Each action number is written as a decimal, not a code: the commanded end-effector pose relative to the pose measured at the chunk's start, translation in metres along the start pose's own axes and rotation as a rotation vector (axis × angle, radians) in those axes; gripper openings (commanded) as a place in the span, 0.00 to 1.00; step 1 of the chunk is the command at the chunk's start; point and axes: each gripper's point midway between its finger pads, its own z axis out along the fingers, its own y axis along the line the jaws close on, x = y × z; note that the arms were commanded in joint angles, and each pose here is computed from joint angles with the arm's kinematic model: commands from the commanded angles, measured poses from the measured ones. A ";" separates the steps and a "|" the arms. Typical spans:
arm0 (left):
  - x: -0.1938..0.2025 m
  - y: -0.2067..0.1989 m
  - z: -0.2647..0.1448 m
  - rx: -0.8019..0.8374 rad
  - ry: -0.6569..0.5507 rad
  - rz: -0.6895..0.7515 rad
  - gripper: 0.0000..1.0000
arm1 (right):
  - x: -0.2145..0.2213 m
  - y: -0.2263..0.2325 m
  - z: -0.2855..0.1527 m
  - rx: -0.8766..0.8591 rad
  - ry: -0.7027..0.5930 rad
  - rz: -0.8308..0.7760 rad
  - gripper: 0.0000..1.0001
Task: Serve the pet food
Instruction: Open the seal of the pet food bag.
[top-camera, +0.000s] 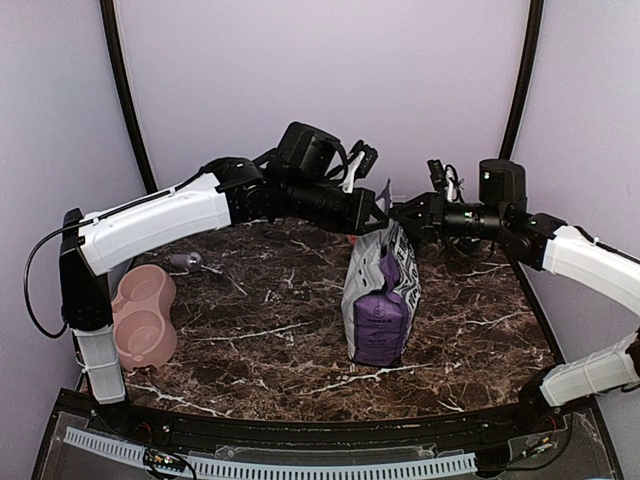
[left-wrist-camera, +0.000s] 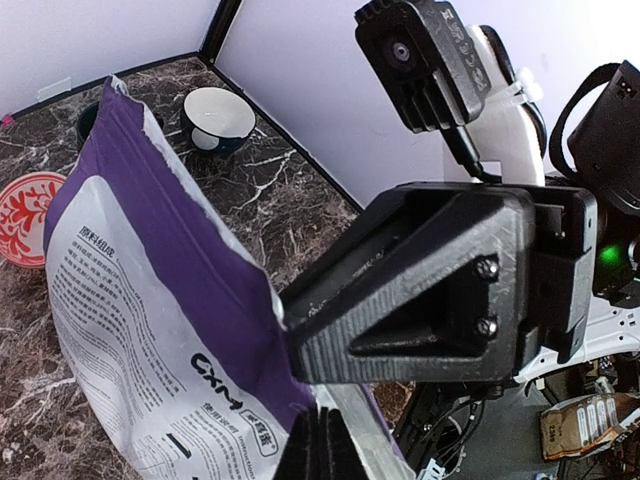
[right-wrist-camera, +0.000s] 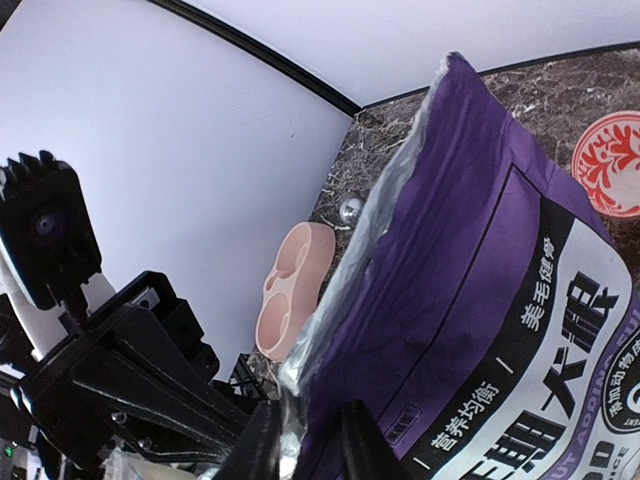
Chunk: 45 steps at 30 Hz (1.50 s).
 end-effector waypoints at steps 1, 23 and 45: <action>0.006 0.005 -0.006 -0.028 0.009 -0.008 0.00 | 0.006 0.004 -0.007 -0.011 -0.004 -0.035 0.28; 0.007 0.009 -0.006 -0.048 0.005 -0.005 0.00 | 0.016 -0.013 -0.004 0.073 0.025 -0.071 0.00; 0.010 0.012 -0.002 -0.052 0.008 -0.003 0.00 | 0.038 0.027 -0.005 -0.052 0.119 -0.127 0.39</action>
